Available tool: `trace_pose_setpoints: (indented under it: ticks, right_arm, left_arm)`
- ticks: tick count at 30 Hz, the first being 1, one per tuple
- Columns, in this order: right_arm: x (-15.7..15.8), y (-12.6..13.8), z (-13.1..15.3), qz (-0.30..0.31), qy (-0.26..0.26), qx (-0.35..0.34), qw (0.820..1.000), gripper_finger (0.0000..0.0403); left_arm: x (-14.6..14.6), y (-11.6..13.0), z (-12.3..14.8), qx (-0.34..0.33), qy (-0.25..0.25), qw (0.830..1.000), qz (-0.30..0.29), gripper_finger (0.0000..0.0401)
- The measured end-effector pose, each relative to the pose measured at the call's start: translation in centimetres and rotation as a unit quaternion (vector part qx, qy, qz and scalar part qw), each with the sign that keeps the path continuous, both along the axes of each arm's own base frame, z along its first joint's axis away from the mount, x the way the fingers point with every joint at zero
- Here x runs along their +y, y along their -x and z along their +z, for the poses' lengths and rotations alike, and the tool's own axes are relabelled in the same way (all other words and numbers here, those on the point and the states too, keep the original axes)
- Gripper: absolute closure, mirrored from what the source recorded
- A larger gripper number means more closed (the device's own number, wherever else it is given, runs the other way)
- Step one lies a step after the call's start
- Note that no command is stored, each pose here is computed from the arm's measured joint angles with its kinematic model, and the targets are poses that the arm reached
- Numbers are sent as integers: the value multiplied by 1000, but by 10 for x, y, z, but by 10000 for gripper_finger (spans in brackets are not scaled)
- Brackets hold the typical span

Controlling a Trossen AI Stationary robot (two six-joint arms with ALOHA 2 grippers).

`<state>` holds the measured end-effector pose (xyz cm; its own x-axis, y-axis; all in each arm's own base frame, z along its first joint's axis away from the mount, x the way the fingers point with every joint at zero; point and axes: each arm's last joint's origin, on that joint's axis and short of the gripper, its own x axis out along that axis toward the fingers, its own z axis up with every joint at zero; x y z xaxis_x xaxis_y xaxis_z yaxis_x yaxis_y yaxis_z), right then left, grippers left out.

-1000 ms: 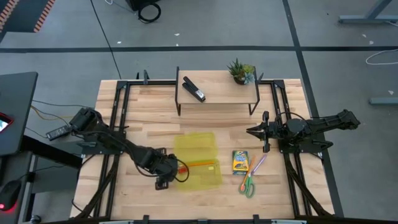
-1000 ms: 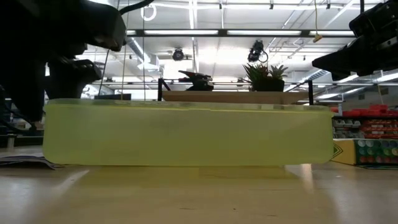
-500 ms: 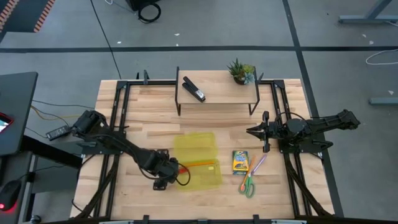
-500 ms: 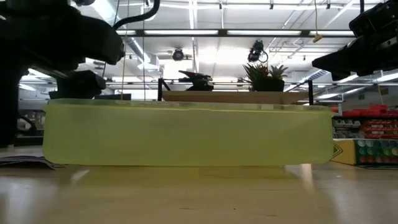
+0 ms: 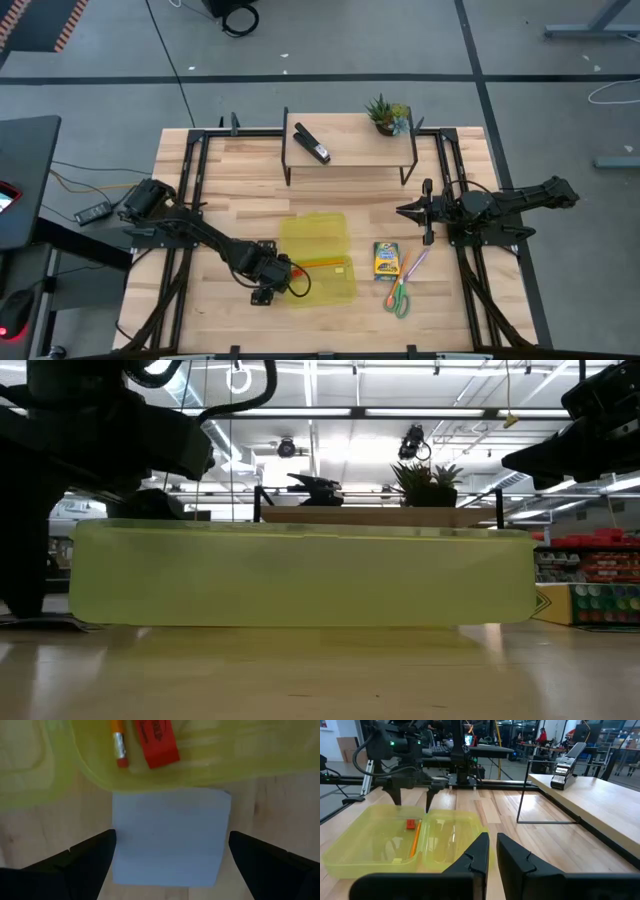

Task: Pack school essentials
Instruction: Put the blue sticky note into the yellow supply box

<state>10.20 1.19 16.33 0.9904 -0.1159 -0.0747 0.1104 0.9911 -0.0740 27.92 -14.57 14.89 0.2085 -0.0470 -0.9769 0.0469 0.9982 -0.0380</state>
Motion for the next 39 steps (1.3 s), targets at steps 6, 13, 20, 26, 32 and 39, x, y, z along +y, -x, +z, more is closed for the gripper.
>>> trace_pose_setpoints:
  ticks: [6, 13, 20, 26, 32, 39]
  right_arm:
    - [0, 0, 0, 0, 0, 1, 1000, 361]
    - [0, 0, 0, 0, 0, 2, 1000, 361]
    - [0, 0, 0, 0, 0, 1, 1000, 361]
    - [0, 0, 0, 0, 0, 1, 1000, 361]
    - [0, 0, 0, 0, 0, 1, 1000, 361]
    - [0, 0, 0, 0, 0, 1, 1000, 361]
  left_arm:
    - [-1, -3, -8, 4, -6, 1000, 2, 3]
    - [-1, -3, -12, 9, -15, 1000, 3, 4]
    - [-1, -3, -12, 9, -16, 1000, 3, 23]
    - [-1, -3, -13, 7, -20, 1000, 4, 42]
    - [-1, -3, -13, 5, -21, 1000, 22, 48]
    - [-6, -1, -14, 3, -24, 1000, 20, 49]
